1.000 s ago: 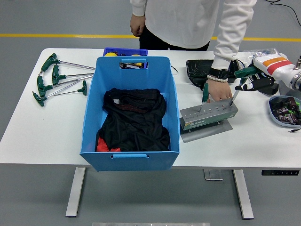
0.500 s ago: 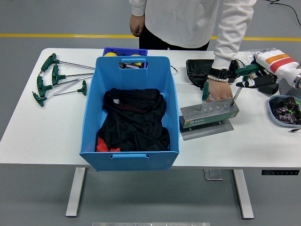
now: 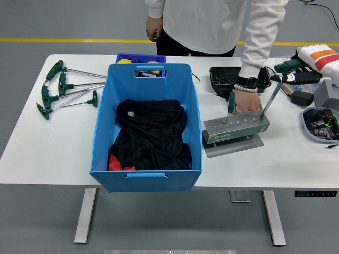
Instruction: Lift tool from toolbox,place it in box,lift tool from toolbox,place it in box
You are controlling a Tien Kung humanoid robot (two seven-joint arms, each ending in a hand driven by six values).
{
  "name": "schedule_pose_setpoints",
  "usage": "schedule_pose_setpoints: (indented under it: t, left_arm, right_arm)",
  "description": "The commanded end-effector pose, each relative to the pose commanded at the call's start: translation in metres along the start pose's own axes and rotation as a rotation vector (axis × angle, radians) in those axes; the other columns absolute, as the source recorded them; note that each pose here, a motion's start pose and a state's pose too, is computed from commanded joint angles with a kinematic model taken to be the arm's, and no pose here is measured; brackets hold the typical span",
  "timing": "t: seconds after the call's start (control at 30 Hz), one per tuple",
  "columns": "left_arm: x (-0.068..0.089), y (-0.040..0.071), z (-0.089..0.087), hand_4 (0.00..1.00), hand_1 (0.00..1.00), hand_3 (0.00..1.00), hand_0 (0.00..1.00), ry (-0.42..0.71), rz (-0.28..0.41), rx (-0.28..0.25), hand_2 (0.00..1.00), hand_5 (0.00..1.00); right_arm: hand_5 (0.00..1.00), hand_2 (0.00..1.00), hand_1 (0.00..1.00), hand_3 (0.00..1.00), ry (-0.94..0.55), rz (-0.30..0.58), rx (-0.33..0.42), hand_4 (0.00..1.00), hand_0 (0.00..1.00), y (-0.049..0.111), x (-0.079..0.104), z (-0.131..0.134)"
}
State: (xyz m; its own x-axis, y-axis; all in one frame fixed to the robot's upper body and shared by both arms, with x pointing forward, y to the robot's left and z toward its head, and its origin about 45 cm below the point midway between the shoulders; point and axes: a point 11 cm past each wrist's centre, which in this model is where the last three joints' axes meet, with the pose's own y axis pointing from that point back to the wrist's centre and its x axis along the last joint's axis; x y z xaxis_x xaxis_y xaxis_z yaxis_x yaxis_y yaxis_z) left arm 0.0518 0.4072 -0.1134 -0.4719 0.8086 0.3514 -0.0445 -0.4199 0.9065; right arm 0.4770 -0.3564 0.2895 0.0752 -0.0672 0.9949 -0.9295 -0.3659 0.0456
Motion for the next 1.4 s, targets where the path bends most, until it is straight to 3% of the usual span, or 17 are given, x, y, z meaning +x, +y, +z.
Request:
schedule_pose_setpoints:
  t: [0.1,0.13,0.3,0.33,0.5,0.53,1.0,1.17,1.4]
  left_arm:
    - [0.001,0.0,0.0,0.733,0.731,0.778,0.743,0.0,0.001,0.0,0.81,0.612]
    - [0.001,0.0,0.0,0.732,0.73,0.778,0.743,0.0,0.002,0.0,0.808,0.611]
    - [0.001,0.0,-0.001,0.732,0.73,0.778,0.743,0.0,0.003,0.002,0.808,0.611]
    - [0.001,0.0,-0.001,0.732,0.73,0.778,0.743,0.0,0.003,0.002,0.808,0.611]
    - [0.002,0.0,-0.001,0.732,0.73,0.778,0.743,-0.001,0.003,0.003,0.808,0.611]
    - [0.002,0.0,-0.001,0.732,0.73,0.778,0.743,-0.001,0.003,0.003,0.807,0.611]
    - [0.003,0.0,-0.002,0.731,0.729,0.776,0.743,0.002,0.005,0.005,0.808,0.612]
    - [0.003,0.0,-0.002,0.73,0.729,0.776,0.743,0.001,0.005,0.006,0.807,0.612]
    - [0.002,0.0,-0.004,0.729,0.729,0.776,0.743,-0.002,0.004,0.01,0.807,0.613]
  right_arm:
    - [0.809,0.002,0.002,0.002,-0.005,0.025,0.01,0.96,0.002,0.001,0.01,-0.001]
    - [0.707,0.002,0.002,0.002,-0.006,0.033,0.012,0.85,0.002,0.001,0.013,-0.001]
    - [0.707,0.002,0.002,0.002,-0.013,0.071,0.018,0.85,0.002,0.004,0.028,-0.001]
    - [0.665,0.002,0.002,0.002,-0.013,0.079,0.019,0.778,0.002,0.004,0.031,0.0]
    - [0.665,0.002,0.002,0.002,-0.014,0.119,0.032,0.778,0.002,0.008,0.047,-0.004]
    - [0.572,0.002,0.002,0.002,-0.012,0.126,0.036,0.704,0.002,0.008,0.051,-0.006]
    - [0.518,0.002,0.002,0.002,0.002,0.207,0.127,0.703,0.002,0.019,0.1,-0.037]
    - [0.513,0.002,0.002,0.002,0.005,0.246,0.205,0.702,0.002,0.02,0.121,-0.065]
    - [0.508,0.002,0.002,0.002,-0.001,0.256,0.402,0.7,0.002,0.014,0.131,-0.139]
